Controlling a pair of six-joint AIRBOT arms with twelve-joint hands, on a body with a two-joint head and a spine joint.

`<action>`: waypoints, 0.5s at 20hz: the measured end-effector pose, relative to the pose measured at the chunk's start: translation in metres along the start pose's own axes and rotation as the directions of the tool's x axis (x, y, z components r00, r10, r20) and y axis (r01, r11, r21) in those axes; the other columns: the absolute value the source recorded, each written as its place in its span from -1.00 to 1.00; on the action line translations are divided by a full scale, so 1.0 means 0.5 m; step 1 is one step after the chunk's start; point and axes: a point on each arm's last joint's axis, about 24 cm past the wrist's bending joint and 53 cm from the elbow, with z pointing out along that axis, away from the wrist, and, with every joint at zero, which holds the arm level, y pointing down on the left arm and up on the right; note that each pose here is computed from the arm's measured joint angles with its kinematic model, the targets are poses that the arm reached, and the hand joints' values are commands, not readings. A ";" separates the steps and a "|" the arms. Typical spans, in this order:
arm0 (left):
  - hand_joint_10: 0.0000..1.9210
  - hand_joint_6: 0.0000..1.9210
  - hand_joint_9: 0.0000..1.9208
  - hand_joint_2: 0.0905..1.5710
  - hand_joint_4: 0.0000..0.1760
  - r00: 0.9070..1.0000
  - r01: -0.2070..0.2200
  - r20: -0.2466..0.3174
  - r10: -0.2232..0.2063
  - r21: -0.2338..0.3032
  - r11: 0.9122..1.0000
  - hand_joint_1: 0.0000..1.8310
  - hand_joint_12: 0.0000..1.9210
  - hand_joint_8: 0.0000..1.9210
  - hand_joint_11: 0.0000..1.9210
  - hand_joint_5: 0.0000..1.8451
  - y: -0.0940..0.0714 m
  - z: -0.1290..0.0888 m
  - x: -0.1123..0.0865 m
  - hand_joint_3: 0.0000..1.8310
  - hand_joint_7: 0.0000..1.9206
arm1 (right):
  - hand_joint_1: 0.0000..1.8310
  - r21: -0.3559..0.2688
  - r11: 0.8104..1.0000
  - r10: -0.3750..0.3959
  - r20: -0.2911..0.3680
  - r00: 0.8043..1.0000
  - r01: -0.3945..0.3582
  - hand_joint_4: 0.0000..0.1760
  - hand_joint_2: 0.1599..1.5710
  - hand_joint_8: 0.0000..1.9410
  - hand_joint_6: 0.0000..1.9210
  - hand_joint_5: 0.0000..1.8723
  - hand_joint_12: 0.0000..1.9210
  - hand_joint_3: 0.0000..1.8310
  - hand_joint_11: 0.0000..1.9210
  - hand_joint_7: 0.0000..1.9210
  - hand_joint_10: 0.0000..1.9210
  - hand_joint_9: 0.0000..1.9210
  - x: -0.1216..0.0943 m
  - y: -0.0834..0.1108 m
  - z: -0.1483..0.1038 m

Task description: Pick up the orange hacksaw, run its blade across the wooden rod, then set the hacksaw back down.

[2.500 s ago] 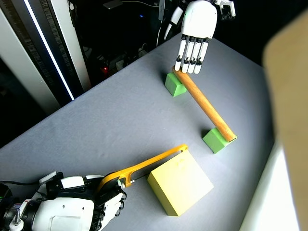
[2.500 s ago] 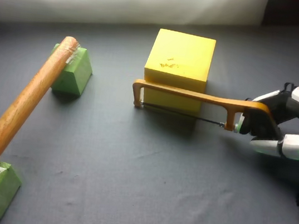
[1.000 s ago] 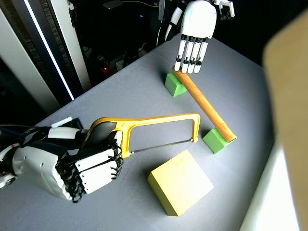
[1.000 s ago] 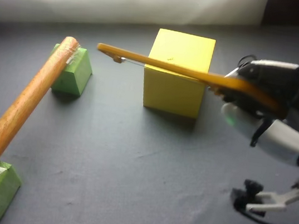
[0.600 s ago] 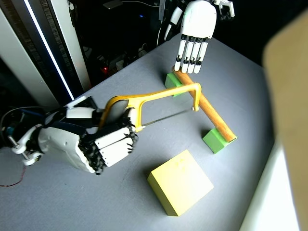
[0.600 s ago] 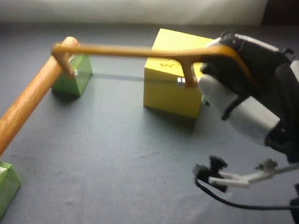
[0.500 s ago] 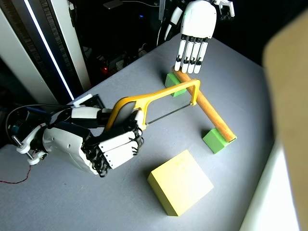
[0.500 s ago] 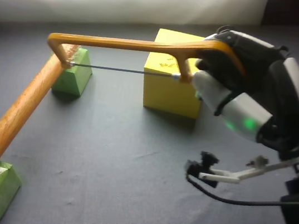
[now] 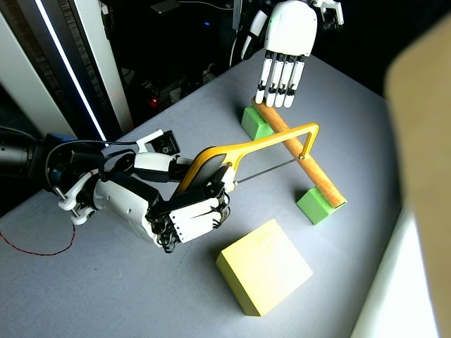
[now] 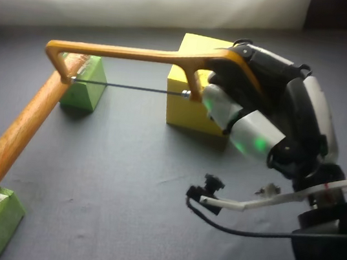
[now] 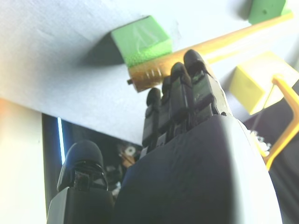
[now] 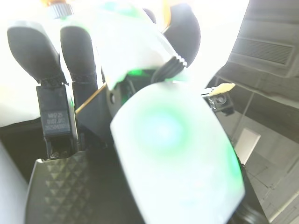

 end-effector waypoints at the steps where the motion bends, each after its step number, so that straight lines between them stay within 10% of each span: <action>1: -1.00 -1.00 -0.87 0.58 -1.00 1.000 0.000 0.001 0.000 0.001 1.000 -0.90 -0.58 -1.00 -1.00 -0.86 0.000 0.000 0.000 -1.00 -0.88 | 0.50 0.006 1.000 -0.001 0.002 1.000 0.001 -1.00 0.39 0.19 -0.10 -0.03 0.49 -1.00 0.05 -0.11 0.44 -0.03 0.004 -0.008 -0.002; 10: -1.00 -1.00 -0.85 0.58 -1.00 1.000 -0.001 0.004 0.001 0.001 1.000 -0.92 -0.58 -1.00 -1.00 -0.84 -0.001 0.000 -0.002 -1.00 -0.86 | 0.50 0.050 0.999 0.005 0.048 0.999 -0.008 -1.00 0.40 0.19 -0.08 -0.03 0.50 -1.00 0.03 -0.12 0.46 -0.04 0.025 -0.064 -0.018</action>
